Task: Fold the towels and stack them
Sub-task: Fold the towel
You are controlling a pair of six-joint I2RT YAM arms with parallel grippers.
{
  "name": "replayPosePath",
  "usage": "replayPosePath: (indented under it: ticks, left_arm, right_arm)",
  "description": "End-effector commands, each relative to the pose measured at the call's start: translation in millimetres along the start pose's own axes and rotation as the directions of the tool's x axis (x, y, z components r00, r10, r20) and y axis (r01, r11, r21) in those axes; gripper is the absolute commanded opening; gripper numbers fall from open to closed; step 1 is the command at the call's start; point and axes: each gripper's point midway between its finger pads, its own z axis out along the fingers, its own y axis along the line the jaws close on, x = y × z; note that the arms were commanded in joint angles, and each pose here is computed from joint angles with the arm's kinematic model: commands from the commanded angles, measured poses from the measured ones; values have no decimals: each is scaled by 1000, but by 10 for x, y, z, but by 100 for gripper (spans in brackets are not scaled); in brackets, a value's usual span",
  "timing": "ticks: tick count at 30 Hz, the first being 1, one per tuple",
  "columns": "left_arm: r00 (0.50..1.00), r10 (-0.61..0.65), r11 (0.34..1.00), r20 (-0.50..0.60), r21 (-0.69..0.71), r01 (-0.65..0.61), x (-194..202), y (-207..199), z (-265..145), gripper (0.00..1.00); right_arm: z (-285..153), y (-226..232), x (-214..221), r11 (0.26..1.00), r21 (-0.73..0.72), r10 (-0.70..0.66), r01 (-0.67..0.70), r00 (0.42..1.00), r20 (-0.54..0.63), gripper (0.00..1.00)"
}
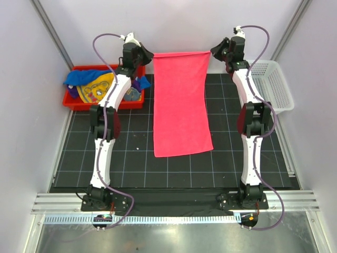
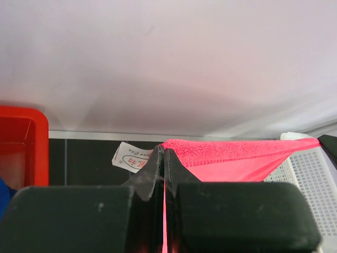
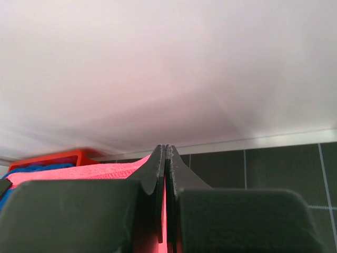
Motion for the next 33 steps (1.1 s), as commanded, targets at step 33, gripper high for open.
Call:
replayPosePath:
  ticks: [33]
  left_arm:
    - [963,-137,986,-231,-123,111,607,149,-1437,0]
  right_arm:
    - [-1272,-112,824,985,125,151,-115,932,-330,1]
